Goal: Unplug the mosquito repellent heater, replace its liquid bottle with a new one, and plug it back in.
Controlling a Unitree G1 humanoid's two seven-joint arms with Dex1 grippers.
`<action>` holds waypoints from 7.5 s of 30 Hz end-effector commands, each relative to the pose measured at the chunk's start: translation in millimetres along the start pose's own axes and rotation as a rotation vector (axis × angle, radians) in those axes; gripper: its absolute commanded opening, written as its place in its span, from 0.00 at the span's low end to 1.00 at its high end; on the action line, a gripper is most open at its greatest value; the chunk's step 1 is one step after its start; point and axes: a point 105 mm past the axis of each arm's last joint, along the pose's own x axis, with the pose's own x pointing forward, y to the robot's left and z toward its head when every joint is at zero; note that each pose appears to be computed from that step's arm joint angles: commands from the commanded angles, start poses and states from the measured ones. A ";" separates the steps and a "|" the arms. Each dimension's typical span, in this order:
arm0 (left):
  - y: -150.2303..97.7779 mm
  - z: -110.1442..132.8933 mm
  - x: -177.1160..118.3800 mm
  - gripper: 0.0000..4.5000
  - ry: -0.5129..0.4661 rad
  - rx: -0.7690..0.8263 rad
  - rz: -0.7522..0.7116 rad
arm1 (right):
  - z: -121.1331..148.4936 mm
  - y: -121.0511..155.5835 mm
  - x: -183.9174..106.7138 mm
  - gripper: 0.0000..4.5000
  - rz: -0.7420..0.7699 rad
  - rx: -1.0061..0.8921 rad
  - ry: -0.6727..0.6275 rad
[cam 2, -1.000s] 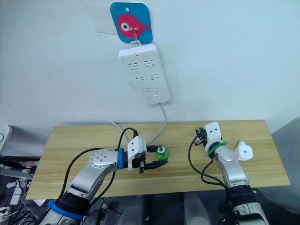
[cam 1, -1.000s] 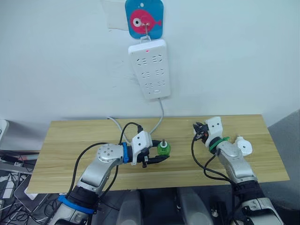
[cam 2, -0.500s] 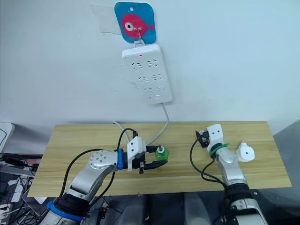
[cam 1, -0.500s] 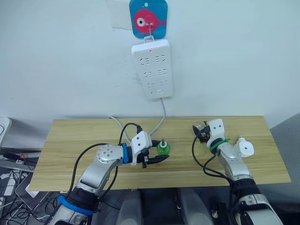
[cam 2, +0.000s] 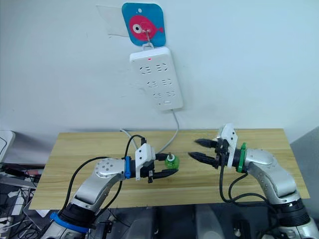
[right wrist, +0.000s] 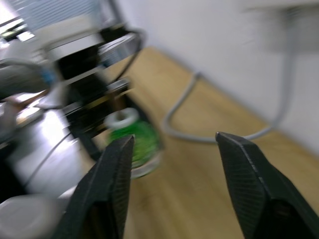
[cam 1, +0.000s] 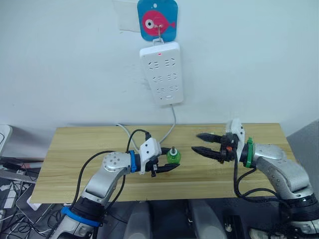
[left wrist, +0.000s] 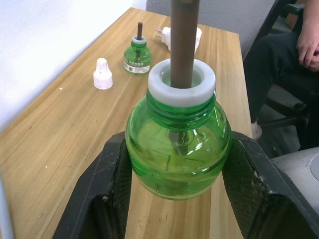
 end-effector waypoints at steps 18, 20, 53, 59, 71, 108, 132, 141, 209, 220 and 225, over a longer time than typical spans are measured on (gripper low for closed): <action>-8.4 25.9 5.0 0.49 -0.079 0.111 -0.071 | -6.2 21.7 57.0 0.55 0.135 -0.056 -0.033; -7.5 26.1 4.5 0.49 -0.086 0.100 -0.067 | -4.6 20.1 55.5 0.44 0.130 -0.061 -0.040; 15.6 75.6 22.9 1.00 -0.442 0.162 0.360 | 41.9 -30.5 13.2 0.19 -0.231 1.076 -0.607; 20.0 80.0 23.3 1.00 -0.467 0.201 0.388 | 44.8 -21.9 16.5 0.19 -0.191 1.078 -0.574; 18.3 77.7 27.1 0.50 -0.476 0.181 0.386 | 53.3 -19.5 15.1 0.19 -0.165 1.081 -0.581; 23.2 70.0 17.1 0.50 -0.427 0.200 0.314 | -76.6 -116.2 -184.3 1.00 -0.997 0.619 0.598; 14.5 64.0 11.8 0.50 -0.397 0.201 0.309 | -123.6 -123.4 -192.2 0.88 -1.036 0.784 0.657; 11.6 62.2 12.2 0.50 -0.393 0.196 0.296 | -103.2 -123.7 -195.8 0.66 -0.953 0.743 0.597; -31.5 87.7 0.3 0.50 -0.470 0.329 0.003 | 72.0 -9.2 -69.1 0.66 0.236 1.001 0.094; -26.9 89.4 2.8 0.50 -0.479 0.325 0.021 | 66.5 0.1 -67.7 0.66 0.258 0.999 0.128; -28.8 92.7 5.0 0.50 -0.491 0.333 0.008 | 63.4 0.0 -64.1 0.66 0.257 0.997 0.132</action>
